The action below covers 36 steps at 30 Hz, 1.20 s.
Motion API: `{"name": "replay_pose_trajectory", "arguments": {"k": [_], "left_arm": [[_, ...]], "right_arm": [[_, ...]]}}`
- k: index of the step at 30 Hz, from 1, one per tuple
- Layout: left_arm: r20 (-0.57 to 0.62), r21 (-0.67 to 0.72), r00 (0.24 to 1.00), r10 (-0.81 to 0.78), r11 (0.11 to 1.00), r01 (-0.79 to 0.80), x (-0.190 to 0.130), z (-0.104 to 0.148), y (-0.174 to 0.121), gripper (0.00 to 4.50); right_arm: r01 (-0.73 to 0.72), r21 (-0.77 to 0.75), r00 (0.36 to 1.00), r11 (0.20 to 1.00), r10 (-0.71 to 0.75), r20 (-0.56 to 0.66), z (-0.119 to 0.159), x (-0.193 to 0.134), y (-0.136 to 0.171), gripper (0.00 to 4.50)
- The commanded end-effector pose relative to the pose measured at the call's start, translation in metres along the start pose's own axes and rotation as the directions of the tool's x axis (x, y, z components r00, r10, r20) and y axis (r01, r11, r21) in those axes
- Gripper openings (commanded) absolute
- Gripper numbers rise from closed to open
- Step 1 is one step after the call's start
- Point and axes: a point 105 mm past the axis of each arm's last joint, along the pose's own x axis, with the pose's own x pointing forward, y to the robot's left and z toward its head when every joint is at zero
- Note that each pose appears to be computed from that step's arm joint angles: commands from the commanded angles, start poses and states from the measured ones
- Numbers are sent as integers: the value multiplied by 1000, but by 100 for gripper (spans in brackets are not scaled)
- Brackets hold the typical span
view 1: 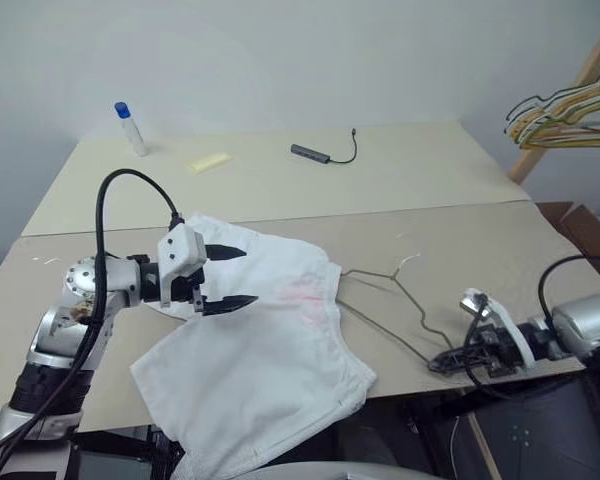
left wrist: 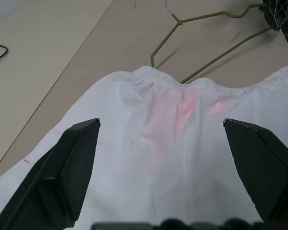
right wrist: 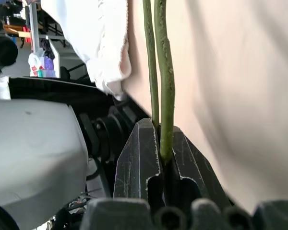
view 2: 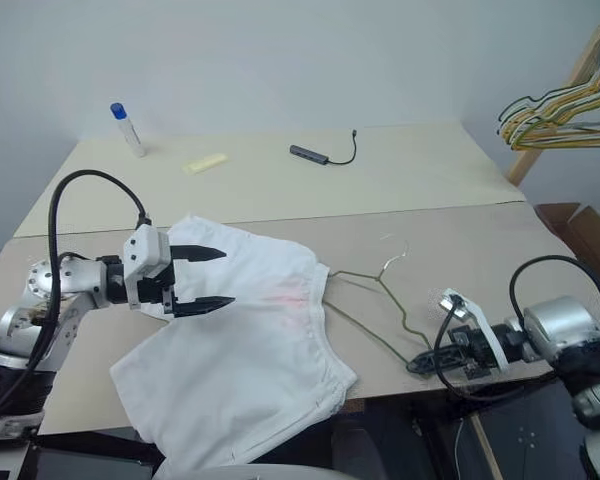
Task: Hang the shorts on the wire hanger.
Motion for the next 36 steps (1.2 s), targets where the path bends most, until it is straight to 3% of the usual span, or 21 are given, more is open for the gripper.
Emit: {"name": "replay_pose_trajectory", "arguments": {"k": [1, 6, 12, 19, 23, 29, 32, 36], "left_arm": [[17, 54, 1000, 5, 999, -6, 1, 10, 0, 447], [21, 52, 1000, 14, 999, -15, 3, 8, 1, 447], [37, 44, 999, -6, 999, 4, 8, 8, -2, 447], [57, 91, 998, 20, 996, -25, 7, 17, 18, 447], [114, 129, 991, 65, 988, -80, -2, 36, 38, 447], [242, 144, 959, 147, 972, -186, -31, 79, 73, 447], [215, 164, 962, 166, 965, -203, -41, 82, 86, 447], [150, 205, 981, 123, 967, -153, -45, 78, 92, 447]], "right_arm": [[-27, -21, 999, 999, 28, 41, 15, -1, 1, 0], [-15, -32, 980, 999, 21, 197, 35, -13, 0, 0], [35, -223, 951, 974, 36, 306, 61, -15, 29, 0], [275, -472, 914, 838, -76, 399, 94, -18, 58, 0], [297, -580, 907, 759, -33, 421, 108, -14, 79, 0], [392, -712, 911, 583, -139, 387, 117, 16, 81, 0], [393, -781, 918, 486, -153, 367, 118, 31, 79, 0], [381, -809, 925, 448, -168, 342, 122, 41, 77, 0]]}}
